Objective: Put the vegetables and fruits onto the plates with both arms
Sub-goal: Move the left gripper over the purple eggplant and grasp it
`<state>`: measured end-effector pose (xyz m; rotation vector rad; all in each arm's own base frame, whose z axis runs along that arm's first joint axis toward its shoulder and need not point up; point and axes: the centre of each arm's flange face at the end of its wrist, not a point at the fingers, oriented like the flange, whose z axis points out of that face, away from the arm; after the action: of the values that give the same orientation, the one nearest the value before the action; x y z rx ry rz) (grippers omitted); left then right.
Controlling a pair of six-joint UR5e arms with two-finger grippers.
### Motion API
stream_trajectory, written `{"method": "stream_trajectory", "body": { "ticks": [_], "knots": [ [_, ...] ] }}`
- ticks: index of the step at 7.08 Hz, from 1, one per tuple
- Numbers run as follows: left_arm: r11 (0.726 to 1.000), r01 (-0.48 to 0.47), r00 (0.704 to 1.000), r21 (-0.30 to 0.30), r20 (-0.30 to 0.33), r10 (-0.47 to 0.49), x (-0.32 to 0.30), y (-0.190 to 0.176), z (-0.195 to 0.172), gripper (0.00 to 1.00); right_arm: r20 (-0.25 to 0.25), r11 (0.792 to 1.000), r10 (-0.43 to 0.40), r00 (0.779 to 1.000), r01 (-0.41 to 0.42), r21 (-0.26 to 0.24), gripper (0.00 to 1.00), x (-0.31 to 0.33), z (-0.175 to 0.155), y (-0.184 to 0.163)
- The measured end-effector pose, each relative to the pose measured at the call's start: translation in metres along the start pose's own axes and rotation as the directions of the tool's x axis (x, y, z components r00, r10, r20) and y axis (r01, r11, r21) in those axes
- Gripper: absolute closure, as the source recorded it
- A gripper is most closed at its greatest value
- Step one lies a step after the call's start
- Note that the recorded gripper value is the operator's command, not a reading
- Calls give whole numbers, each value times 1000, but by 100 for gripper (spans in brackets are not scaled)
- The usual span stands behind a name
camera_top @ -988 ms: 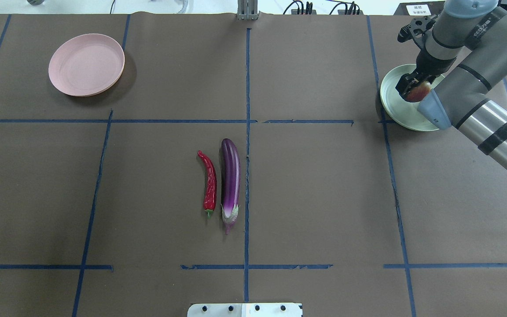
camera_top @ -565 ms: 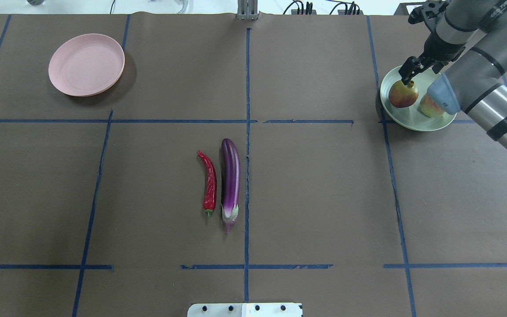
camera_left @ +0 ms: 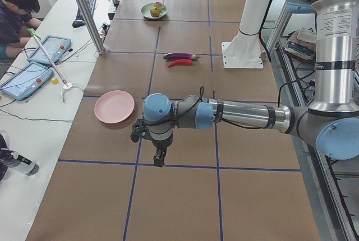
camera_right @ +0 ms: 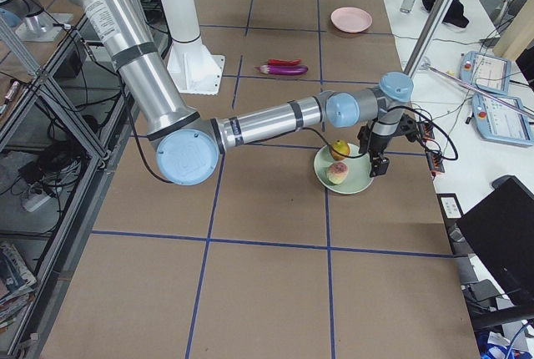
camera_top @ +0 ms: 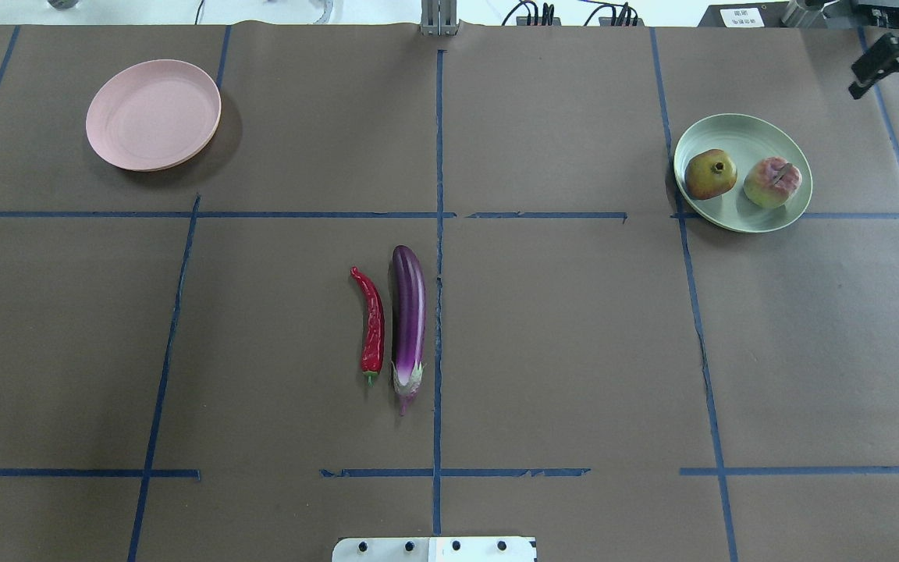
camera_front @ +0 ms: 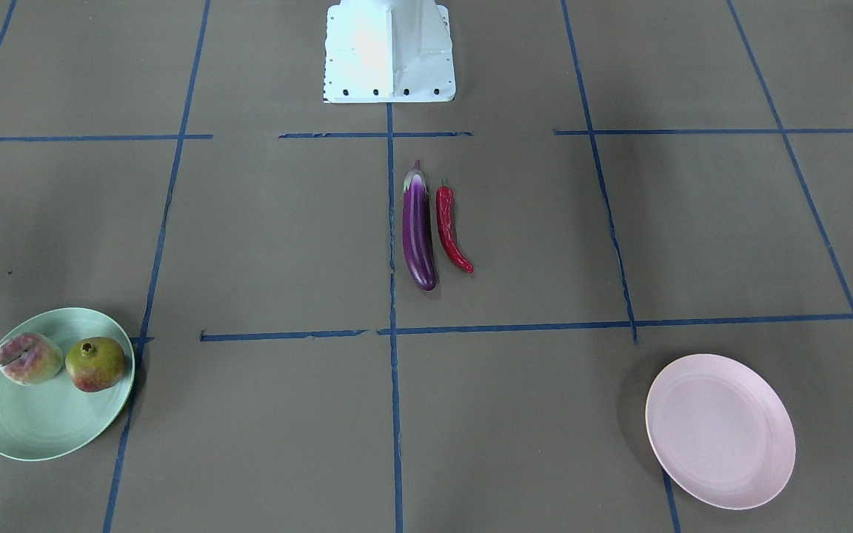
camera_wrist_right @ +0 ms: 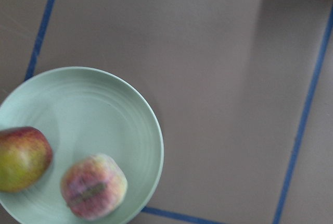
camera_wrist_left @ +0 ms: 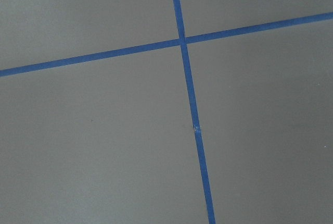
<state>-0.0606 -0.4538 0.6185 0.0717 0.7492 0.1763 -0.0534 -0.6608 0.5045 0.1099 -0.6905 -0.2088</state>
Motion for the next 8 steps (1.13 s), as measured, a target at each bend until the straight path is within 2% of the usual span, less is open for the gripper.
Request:
{"method": "stream_trajectory", "body": {
  "ticks": [1,3,4,5,6,8],
  "knots": [
    [1000,-24,1000,18,3,24,6,-7,-2,0,-8,999,38,999,-38,-18,0,34,-4,56],
    [984,-129,992,125,29,127,18,-25,-15,0,-15,989,138,990,-139,-42,0,70,-3,183],
    [973,-154,988,172,36,150,27,-37,-24,0,-13,980,194,981,-195,-45,0,69,-5,219],
    [973,-110,994,203,21,108,45,-55,-32,0,-11,969,242,970,-243,-39,0,65,-10,235],
    [977,-36,999,209,-25,42,83,-77,-31,0,-9,964,263,965,-263,-34,0,63,-12,241],
    [989,-9,991,150,-127,29,233,-126,-2,0,-2,963,269,963,-269,-29,0,60,-13,242]
  ]
}}
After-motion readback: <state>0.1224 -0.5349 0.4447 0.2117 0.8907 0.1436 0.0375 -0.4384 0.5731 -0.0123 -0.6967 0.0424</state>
